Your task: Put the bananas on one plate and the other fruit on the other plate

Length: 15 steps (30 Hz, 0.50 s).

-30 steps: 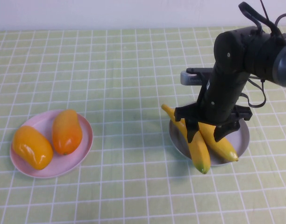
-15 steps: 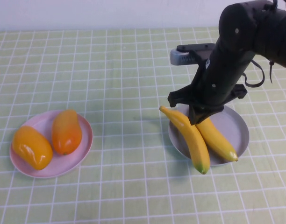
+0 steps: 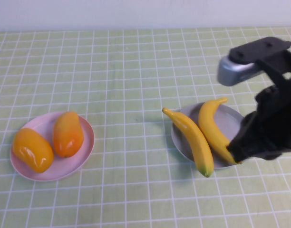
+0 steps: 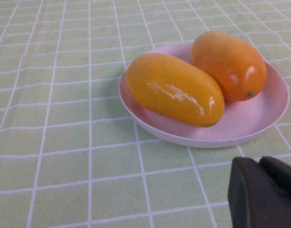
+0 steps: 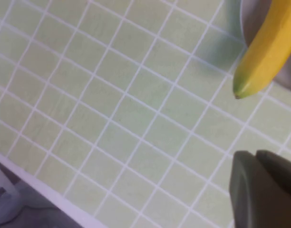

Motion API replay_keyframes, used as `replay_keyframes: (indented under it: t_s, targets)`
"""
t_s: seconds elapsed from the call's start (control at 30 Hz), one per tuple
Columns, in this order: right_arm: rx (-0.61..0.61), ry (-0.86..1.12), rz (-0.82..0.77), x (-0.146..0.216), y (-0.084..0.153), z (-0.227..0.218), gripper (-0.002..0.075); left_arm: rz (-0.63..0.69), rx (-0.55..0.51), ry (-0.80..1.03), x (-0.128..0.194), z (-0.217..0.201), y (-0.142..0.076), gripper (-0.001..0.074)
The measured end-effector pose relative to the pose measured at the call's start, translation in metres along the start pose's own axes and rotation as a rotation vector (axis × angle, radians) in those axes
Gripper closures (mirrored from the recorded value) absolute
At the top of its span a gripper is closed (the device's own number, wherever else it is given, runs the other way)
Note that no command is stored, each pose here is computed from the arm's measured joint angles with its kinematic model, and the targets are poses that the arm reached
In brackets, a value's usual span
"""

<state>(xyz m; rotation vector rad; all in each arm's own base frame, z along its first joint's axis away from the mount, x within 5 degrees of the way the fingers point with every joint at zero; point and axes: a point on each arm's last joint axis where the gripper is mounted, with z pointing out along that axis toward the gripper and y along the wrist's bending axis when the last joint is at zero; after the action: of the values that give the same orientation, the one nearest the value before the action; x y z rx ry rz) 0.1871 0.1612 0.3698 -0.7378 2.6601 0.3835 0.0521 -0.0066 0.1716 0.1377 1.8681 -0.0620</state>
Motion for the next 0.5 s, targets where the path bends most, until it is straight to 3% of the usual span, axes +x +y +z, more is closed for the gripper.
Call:
replay_keyframes:
  t_s: [0.2,0.37,0.5]
  targets:
    - [0.025,-0.205,-0.12,0.051,-0.008,-0.033,0.0741,0.0,0.0,0.0,0.0,0.0,0.0,0.0731]
    - [0.064,-0.28,-0.131,0.095,-0.023,-0.01,0.0741,0.0,0.0,0.0,0.0,0.0,0.0,0.0731]
    - [0.103,-0.421,-0.021,0.126,-0.046,0.014,0.0741,0.0,0.0,0.0,0.0,0.0,0.0,0.0731]
